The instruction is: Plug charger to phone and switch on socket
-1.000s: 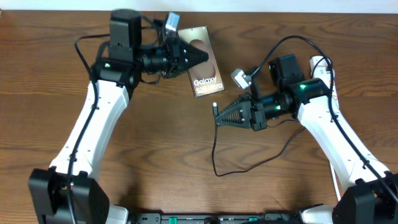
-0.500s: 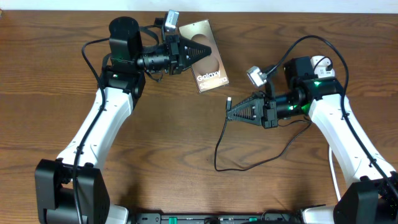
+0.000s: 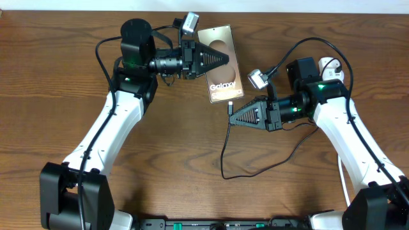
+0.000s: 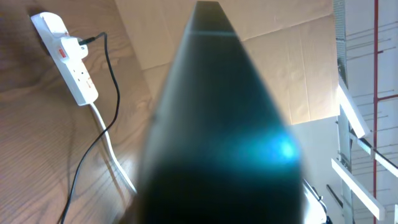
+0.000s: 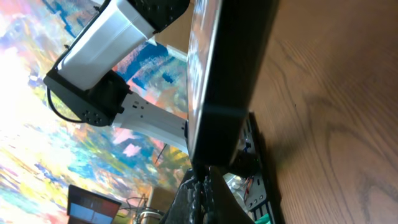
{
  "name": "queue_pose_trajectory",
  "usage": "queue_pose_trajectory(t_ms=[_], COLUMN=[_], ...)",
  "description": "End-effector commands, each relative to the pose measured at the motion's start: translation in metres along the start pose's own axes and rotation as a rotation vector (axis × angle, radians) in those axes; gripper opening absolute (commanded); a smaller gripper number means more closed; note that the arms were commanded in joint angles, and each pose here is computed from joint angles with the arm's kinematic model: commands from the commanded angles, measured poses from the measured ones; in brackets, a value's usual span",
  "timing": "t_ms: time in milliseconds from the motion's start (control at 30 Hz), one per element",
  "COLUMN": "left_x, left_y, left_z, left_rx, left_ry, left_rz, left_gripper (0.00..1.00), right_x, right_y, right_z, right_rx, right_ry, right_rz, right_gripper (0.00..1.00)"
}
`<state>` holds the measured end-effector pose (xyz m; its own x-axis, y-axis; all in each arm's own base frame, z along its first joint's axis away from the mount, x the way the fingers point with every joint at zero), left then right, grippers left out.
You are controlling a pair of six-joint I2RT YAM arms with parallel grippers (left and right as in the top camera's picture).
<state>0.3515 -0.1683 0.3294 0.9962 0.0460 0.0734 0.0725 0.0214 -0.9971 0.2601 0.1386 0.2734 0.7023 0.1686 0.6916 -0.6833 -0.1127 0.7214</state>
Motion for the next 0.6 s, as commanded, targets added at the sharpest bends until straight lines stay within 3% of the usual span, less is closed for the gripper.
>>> queue_pose_trajectory(t_ms=[0, 567], left_x=[-0.0032, -0.0019], left_y=[-0.0136, -0.0137], left_z=[0.0006, 0.0005], left_rx=[-0.018, -0.017], left_ry=[0.038, 0.022], left_rz=[-0.044, -0.047], left_gripper=[0.07, 0.07], right_x=[0.0038, 0.004], right_y=[0.0034, 0.0032], right_z=[-0.0018, -0.0019], right_rx=[0.028, 0.028], right_ry=[-0.01, -0.009], right_rz=[-0.014, -0.018], right_gripper=[0.01, 0.01])
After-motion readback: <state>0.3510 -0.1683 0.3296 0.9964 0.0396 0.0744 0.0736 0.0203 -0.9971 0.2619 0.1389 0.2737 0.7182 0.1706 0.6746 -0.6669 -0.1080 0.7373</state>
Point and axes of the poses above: each gripper's point midway between its finger pads, its own z axis back along the fingers, its own y axis along the line the jaws close on, x = y × z, the point moved 9 cm from there along z, back along the fingers, and after that the axes turned 14 degrees about z, right-handed, at the moved point
